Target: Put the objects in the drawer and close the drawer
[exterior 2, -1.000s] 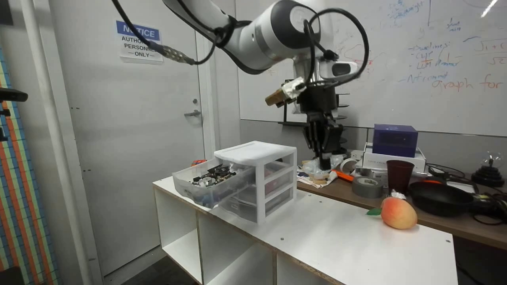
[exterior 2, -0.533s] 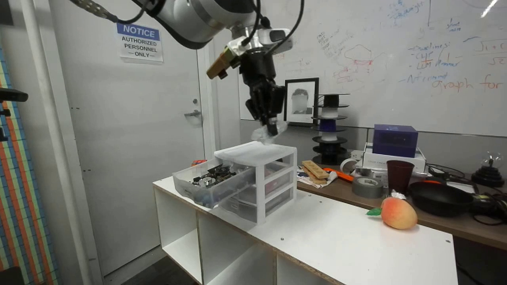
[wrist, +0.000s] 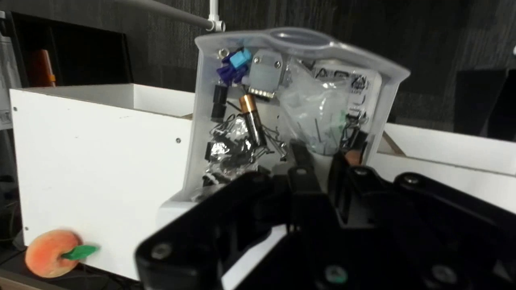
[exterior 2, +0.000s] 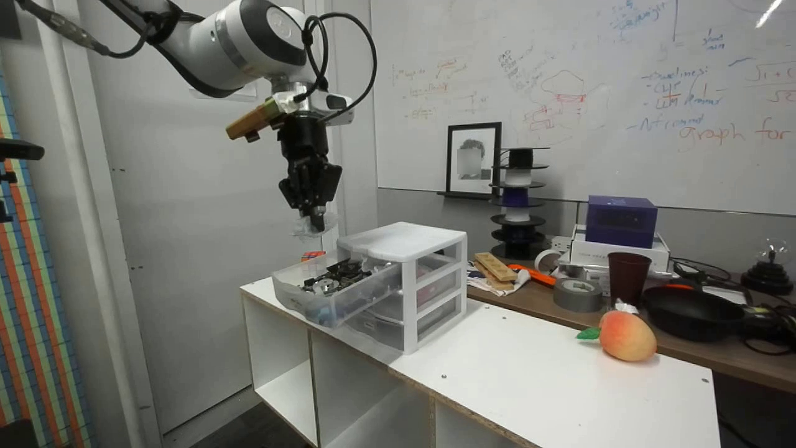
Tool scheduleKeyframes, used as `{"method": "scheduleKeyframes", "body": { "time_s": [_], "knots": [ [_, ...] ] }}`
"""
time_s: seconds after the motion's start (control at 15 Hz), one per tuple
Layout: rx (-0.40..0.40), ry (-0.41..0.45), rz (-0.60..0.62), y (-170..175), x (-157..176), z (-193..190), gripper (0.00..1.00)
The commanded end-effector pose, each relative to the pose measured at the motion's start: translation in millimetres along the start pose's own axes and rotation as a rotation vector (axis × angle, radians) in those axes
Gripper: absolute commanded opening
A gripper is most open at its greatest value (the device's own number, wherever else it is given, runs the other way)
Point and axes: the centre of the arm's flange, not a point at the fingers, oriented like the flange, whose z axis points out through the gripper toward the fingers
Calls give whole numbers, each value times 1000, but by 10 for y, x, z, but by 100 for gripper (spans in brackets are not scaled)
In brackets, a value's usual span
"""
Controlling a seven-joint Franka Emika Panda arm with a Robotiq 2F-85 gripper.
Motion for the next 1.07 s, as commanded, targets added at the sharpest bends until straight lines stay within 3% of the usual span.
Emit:
{"method": "scheduleKeyframes", "body": {
  "time_s": [0.0, 0.27, 0.4, 0.73, 1.0],
  "knots": [
    [-15, -61, -74, -9, -165, 120, 3],
    [-26, -95, -76, 75, -242, 297, 3],
    [-49, -72, -42, 182, -169, 422, 3],
    [-53, 12, 15, 519, 270, 807, 3],
    [-18, -9, -6, 495, 545, 1109, 3]
  ]
}}
